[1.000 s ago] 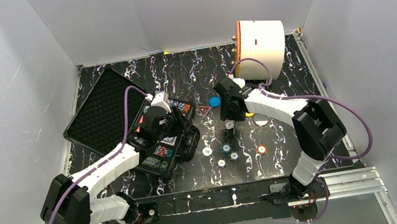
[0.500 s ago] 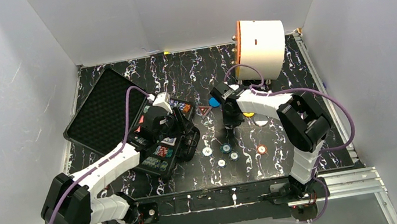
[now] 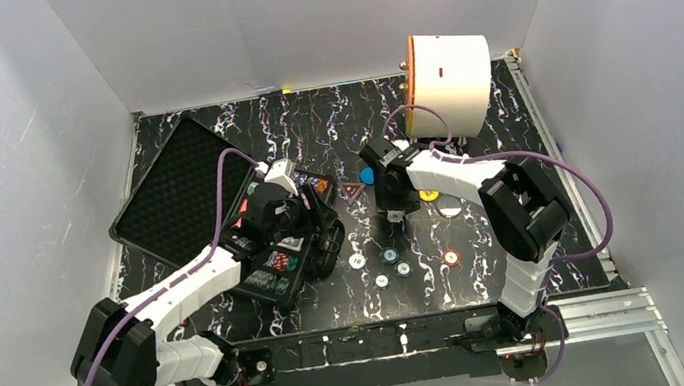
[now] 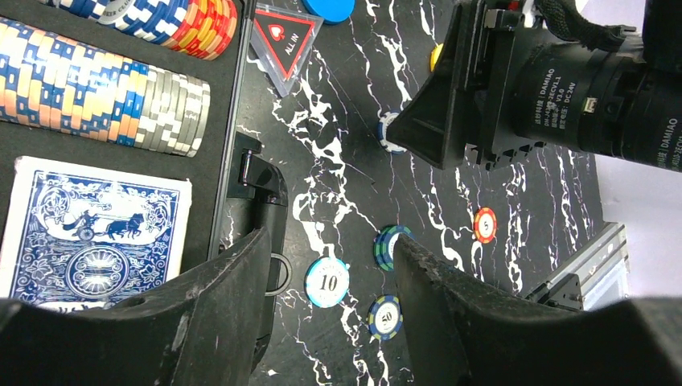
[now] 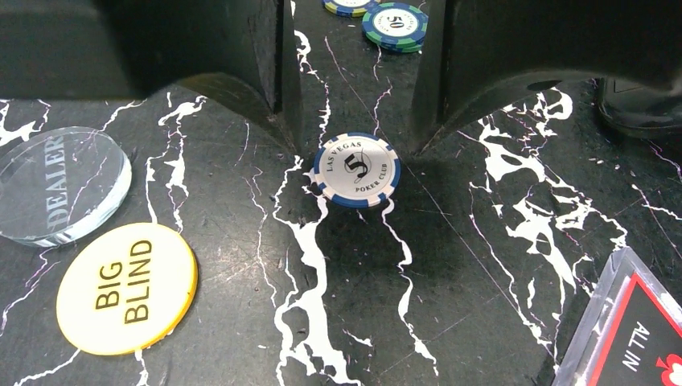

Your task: Pack up texas hold em set

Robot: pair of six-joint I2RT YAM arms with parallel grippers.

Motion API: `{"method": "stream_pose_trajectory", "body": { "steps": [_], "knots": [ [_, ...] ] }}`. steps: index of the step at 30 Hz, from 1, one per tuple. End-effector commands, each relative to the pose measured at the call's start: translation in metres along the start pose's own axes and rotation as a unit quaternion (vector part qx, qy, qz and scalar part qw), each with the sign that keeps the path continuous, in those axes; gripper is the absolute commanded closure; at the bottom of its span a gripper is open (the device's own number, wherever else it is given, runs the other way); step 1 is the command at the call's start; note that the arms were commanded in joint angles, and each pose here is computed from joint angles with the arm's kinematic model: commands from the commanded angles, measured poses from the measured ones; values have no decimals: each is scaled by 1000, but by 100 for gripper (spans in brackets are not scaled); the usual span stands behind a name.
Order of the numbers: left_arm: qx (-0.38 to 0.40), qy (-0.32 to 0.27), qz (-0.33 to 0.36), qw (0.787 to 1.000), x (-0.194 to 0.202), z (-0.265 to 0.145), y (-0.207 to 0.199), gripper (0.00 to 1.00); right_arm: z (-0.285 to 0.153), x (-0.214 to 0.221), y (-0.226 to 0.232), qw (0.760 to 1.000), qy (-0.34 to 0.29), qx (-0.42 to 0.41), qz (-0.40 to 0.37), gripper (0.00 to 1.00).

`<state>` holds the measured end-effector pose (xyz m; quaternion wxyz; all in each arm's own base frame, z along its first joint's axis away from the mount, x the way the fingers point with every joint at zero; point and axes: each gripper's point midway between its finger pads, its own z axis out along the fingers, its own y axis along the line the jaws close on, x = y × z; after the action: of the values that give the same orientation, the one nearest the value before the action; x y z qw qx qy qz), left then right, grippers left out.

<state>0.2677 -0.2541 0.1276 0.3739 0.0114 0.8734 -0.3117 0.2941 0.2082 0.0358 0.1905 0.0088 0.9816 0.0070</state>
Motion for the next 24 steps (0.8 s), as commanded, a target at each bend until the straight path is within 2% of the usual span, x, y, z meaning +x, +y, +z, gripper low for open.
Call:
{"method": "stream_pose_trajectory", "body": {
  "steps": [1,4,8,18,24],
  "knots": [
    [25,-11,2,1000,-11,-4,-13,42,1,-9,6,1000,-4,-2,-5,39],
    [28,-9,1,1000,-10,-4,-14,41,4,-11,4,1000,-7,2,-7,33],
    [31,-6,-1,999,-8,-3,-14,41,10,-10,5,1000,1,-4,-10,33],
    [48,2,-2,999,-5,-1,-21,39,25,6,-2,1000,31,-6,-3,46],
    [62,12,-7,998,-2,-1,-26,32,32,16,-6,999,49,4,3,52]
  ]
}}
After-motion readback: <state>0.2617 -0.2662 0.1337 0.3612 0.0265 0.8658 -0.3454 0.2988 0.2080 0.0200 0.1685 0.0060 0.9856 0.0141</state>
